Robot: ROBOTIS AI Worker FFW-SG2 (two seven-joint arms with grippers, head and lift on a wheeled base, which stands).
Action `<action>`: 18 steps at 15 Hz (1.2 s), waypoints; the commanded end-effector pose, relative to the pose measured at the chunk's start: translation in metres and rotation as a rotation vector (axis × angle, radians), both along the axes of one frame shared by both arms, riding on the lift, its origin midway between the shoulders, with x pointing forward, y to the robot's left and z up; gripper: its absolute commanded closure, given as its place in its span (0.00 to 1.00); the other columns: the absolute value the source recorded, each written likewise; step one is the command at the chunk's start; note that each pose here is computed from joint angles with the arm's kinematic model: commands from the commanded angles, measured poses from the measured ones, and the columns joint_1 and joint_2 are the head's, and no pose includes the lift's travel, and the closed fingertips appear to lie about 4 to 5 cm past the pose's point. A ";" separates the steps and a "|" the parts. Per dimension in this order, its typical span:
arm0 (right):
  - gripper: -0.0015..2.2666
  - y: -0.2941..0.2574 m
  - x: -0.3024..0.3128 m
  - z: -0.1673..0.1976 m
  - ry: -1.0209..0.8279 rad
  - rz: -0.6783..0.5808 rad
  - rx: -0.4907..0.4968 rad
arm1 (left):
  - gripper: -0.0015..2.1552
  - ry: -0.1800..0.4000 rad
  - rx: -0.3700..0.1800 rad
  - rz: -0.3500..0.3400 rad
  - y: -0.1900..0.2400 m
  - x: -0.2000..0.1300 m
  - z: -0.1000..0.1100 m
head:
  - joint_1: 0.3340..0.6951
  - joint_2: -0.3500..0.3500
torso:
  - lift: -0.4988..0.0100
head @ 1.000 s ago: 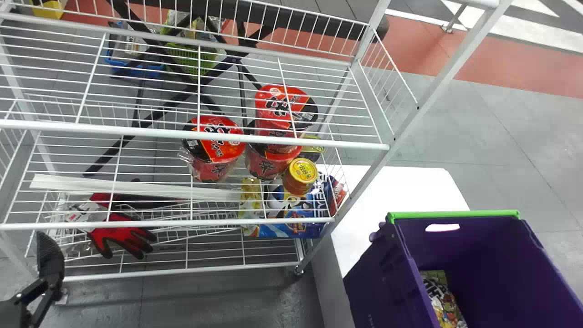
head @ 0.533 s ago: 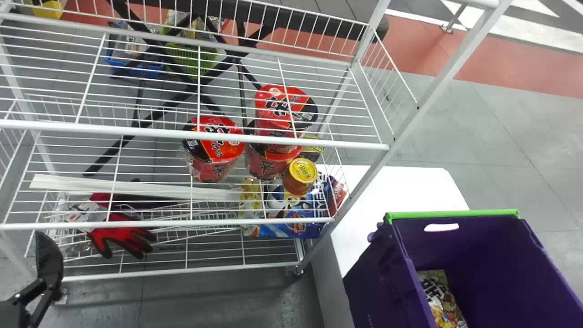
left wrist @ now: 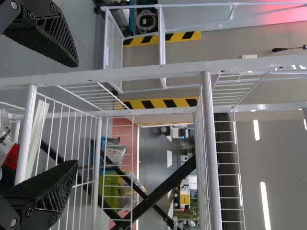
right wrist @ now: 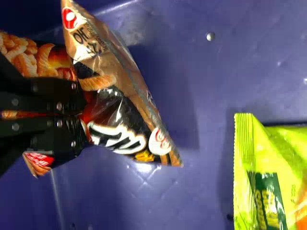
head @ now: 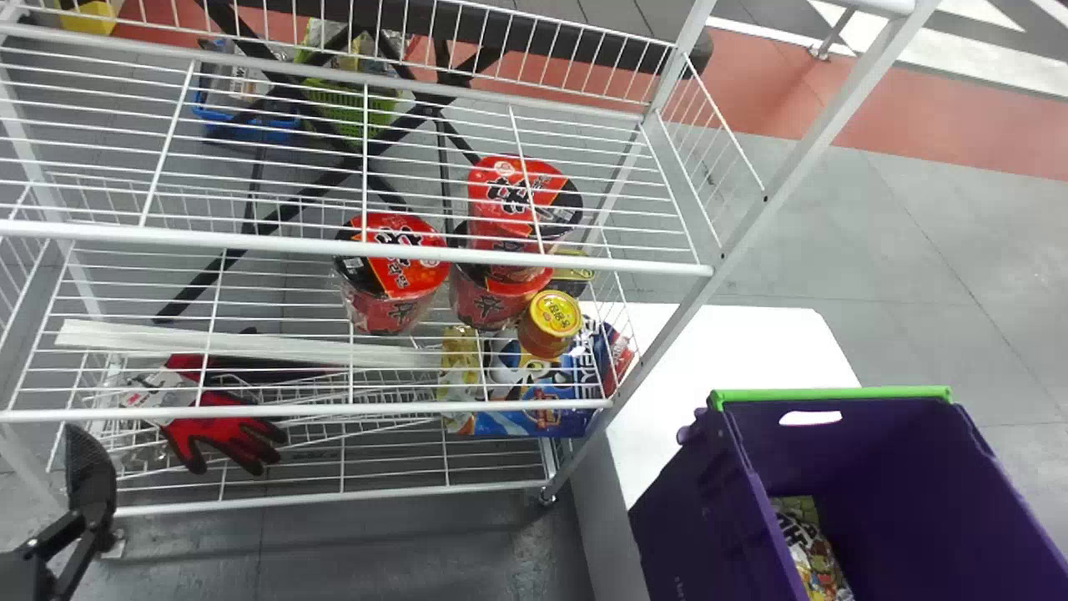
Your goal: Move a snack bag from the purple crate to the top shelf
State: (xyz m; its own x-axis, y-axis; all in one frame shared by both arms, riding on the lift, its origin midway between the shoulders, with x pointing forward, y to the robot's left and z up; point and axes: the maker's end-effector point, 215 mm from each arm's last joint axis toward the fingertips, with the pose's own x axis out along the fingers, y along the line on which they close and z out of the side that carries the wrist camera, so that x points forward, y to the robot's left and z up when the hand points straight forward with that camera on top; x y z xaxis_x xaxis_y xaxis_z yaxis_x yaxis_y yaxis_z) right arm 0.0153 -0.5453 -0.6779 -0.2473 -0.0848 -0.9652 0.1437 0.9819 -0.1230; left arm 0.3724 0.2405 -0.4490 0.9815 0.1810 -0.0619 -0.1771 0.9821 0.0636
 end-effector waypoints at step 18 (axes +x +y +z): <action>0.89 -0.019 0.008 0.003 -0.038 0.042 -0.042 | 0.05 -0.001 -0.003 0.003 -0.001 -0.002 -0.001 | 1.00 0.00 | 0.26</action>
State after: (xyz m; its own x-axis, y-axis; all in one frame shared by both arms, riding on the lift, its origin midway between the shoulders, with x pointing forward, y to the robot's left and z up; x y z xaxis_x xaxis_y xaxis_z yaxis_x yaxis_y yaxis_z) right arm 0.0242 -0.5638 -0.6752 -0.2059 -0.1340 -0.9694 0.1077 0.9815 -0.1585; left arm 0.3707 0.2398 -0.4489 0.9815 0.1821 -0.0592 -0.1785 0.9820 0.0611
